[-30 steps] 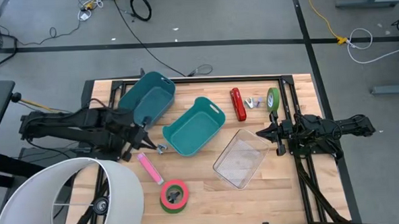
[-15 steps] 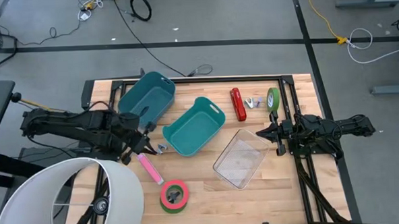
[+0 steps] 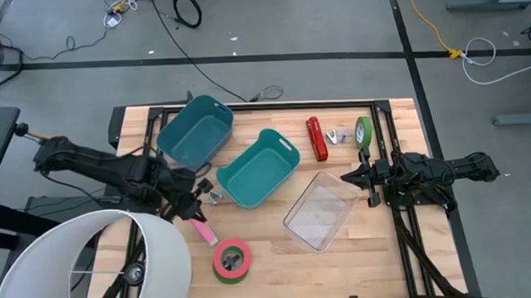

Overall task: Pick and place Stapler, Stapler remover, tape
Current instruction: Put the pink stapler into the green bin

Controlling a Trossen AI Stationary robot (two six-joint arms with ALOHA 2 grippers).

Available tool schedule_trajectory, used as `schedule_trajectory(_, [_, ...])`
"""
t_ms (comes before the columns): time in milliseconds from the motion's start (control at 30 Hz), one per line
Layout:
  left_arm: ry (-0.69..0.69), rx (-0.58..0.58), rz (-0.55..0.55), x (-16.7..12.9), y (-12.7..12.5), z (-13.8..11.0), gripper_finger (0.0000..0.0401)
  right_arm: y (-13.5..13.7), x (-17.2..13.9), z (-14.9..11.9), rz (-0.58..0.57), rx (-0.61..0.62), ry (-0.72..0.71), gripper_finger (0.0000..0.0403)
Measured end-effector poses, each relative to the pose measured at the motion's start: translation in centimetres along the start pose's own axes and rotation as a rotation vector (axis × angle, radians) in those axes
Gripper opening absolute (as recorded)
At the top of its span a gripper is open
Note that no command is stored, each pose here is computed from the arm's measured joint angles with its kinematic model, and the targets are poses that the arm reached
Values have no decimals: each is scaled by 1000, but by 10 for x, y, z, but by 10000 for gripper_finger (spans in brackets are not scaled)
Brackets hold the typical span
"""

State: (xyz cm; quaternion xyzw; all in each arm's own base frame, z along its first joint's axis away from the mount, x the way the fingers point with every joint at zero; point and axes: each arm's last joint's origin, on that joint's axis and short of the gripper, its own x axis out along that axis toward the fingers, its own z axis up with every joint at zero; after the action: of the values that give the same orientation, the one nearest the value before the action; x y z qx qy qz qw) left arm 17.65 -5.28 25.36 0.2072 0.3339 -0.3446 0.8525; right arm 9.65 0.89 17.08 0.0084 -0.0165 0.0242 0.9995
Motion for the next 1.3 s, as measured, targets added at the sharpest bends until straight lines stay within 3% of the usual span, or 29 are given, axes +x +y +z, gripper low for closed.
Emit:
schedule_trajectory(300, [63, 23, -88, 22, -8, 3, 18, 0, 0, 0, 0, 0, 0, 15])
schedule_trajectory(467, [95, -37, -119, 31, -12, 4, 18, 0, 0, 0, 0, 0, 0, 15])
schedule_trajectory(900, [106, -44, -144, 39, -16, 6, 26, 0, 0, 0, 0, -3, 0, 15])
schedule_trajectory(1067, [139, -91, -102, 39, -15, 4, 72, 0, 0, 0, 0, -3, 0, 15])
schedule_trajectory(1300, [166, -95, -91, 39, -16, 3, 187, 0, 0, 0, 0, -2, 0, 15])
